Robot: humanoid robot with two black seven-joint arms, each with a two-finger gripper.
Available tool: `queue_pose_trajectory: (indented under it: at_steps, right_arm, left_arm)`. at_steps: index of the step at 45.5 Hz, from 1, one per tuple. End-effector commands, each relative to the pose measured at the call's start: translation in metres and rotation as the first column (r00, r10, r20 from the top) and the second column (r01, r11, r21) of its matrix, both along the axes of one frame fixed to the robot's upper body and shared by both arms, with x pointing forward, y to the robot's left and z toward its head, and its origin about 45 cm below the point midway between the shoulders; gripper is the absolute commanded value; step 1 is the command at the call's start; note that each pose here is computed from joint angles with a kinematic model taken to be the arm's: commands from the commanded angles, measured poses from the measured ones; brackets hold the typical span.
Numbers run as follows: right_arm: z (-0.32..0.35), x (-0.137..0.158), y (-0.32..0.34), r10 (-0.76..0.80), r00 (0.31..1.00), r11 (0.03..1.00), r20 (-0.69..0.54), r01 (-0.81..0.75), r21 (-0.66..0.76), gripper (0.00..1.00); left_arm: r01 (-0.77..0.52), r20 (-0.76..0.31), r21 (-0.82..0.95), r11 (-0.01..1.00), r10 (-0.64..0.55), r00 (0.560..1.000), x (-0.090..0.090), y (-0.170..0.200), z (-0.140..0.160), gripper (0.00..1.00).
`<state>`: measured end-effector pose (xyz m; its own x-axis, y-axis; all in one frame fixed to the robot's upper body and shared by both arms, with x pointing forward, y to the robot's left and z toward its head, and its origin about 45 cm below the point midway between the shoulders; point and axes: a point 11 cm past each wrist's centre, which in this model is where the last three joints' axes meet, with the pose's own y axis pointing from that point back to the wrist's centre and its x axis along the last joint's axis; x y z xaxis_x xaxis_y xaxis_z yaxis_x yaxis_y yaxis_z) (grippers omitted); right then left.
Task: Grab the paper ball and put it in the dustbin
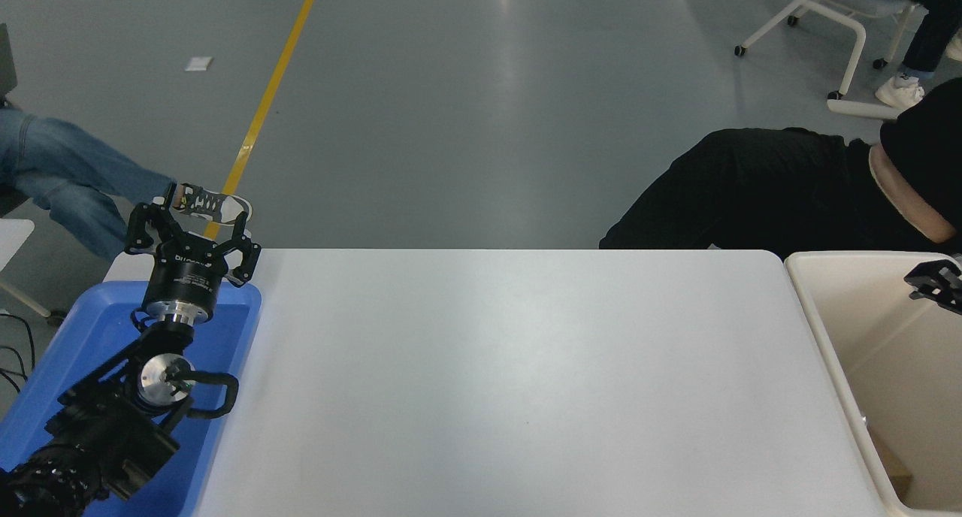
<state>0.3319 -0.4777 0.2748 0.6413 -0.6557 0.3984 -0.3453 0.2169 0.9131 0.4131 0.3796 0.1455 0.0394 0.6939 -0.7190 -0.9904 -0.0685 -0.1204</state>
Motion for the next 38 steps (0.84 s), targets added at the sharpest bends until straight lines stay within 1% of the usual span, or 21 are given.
queue_pose_trajectory:
  at_steps: [1, 7, 13, 16, 23, 29, 38]
  right_arm:
    - [0.071, -0.013, 0.059, 0.218, 0.949, 0.961, -0.228, -0.168, 0.218, 1.00]
    - [0.087, -0.003, 0.079, 0.281, 0.938, 0.947, -0.203, -0.237, 0.216, 1.00]
    - [0.105, 0.013, 0.111, 0.379, 0.905, 0.922, -0.193, -0.353, 0.156, 1.00]
    - [0.122, 0.019, 0.129, 0.432, 0.886, 0.901, -0.168, -0.414, 0.130, 1.00]
    - [0.152, 0.013, 0.164, 0.507, 0.850, 0.862, -0.146, -0.498, 0.093, 1.00]
    - [0.160, 0.013, 0.192, 0.564, 0.808, 0.824, -0.169, -0.565, 0.051, 1.00]
    - [0.162, 0.014, 0.204, 0.583, 0.792, 0.808, -0.183, -0.589, 0.025, 1.00]
  left_arm:
    - [0.000, 0.000, 0.000, 1.000, 0.000, 1.000, 0.000, 0.000, 0.000, 0.99]
    - [0.001, -0.001, 0.001, 1.000, -0.001, 1.000, 0.000, 0.000, 0.000, 0.99]
    - [0.002, -0.001, -0.001, 1.000, -0.002, 1.000, 0.000, -0.001, 0.000, 0.99]
    - [0.002, -0.001, -0.001, 1.000, -0.002, 1.000, 0.000, -0.001, 0.000, 0.99]
    - [0.002, -0.001, -0.001, 1.000, -0.002, 1.000, 0.000, -0.001, 0.000, 0.99]
    - [0.002, -0.001, -0.001, 1.000, -0.002, 1.000, 0.000, -0.001, 0.000, 0.99]
    - [0.002, -0.003, 0.001, 1.000, -0.002, 1.000, 0.000, -0.001, -0.001, 0.99]
